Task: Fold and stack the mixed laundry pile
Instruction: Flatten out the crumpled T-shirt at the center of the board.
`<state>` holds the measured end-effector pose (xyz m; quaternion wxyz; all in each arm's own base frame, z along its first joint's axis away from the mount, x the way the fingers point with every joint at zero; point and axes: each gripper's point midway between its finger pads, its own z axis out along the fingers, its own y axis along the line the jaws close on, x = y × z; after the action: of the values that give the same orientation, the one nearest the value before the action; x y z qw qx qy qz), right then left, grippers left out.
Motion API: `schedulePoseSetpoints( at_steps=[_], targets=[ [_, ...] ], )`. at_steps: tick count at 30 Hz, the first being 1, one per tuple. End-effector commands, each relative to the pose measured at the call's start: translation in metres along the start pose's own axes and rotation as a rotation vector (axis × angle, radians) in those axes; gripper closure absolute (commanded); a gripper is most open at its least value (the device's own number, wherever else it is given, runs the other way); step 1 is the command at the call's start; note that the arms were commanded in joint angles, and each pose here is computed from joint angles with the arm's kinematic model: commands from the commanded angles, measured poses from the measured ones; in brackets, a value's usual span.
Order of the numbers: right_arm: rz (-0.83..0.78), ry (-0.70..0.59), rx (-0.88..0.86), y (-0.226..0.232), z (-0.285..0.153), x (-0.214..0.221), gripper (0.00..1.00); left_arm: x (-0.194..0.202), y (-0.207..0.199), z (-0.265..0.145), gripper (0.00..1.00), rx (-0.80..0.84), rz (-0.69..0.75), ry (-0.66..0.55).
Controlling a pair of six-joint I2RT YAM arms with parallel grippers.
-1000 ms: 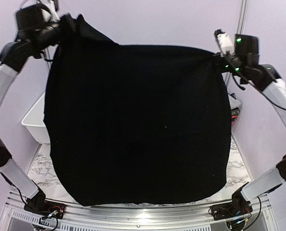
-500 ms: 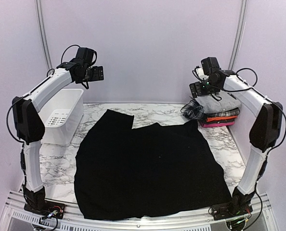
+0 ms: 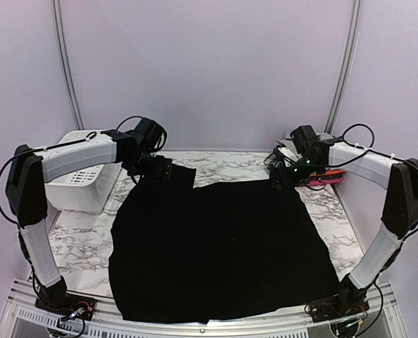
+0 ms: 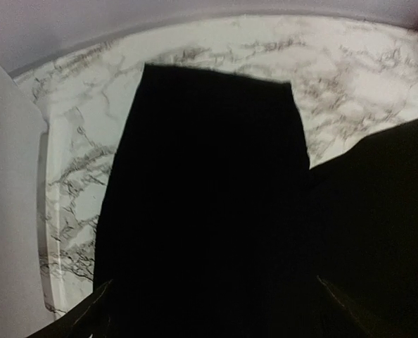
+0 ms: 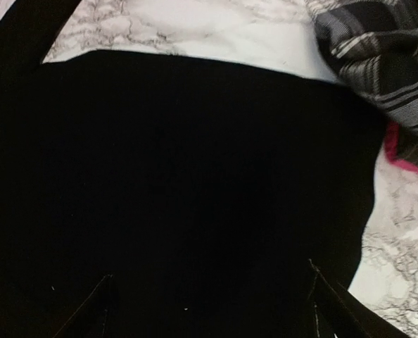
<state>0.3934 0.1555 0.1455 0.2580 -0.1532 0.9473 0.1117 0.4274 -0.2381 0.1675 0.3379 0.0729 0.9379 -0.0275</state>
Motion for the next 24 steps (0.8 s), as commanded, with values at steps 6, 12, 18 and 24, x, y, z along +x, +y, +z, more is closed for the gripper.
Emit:
schedulePoseSetpoints(
  at_steps=[6, 12, 18, 24],
  targets=[
    [0.026, 0.094, -0.098, 0.024, 0.05, 0.038, 0.17, 0.069, 0.014, 0.071, 0.08, -0.08, 0.028, 0.219],
    [0.028, 0.113, -0.059, 0.015, 0.075, 0.027, 0.17, 0.068, 0.026, 0.116, 0.16, -0.134, 0.038, 0.264],
    [0.032, 0.144, -0.042, 0.01, 0.105, 0.015, 0.17, 0.061, 0.054, 0.151, 0.27, -0.176, 0.012, 0.308],
    [0.04, 0.147, -0.036, 0.006, 0.132, -0.007, 0.17, 0.039, 0.081, 0.191, 0.33, -0.198, -0.01, 0.319]
  ],
)
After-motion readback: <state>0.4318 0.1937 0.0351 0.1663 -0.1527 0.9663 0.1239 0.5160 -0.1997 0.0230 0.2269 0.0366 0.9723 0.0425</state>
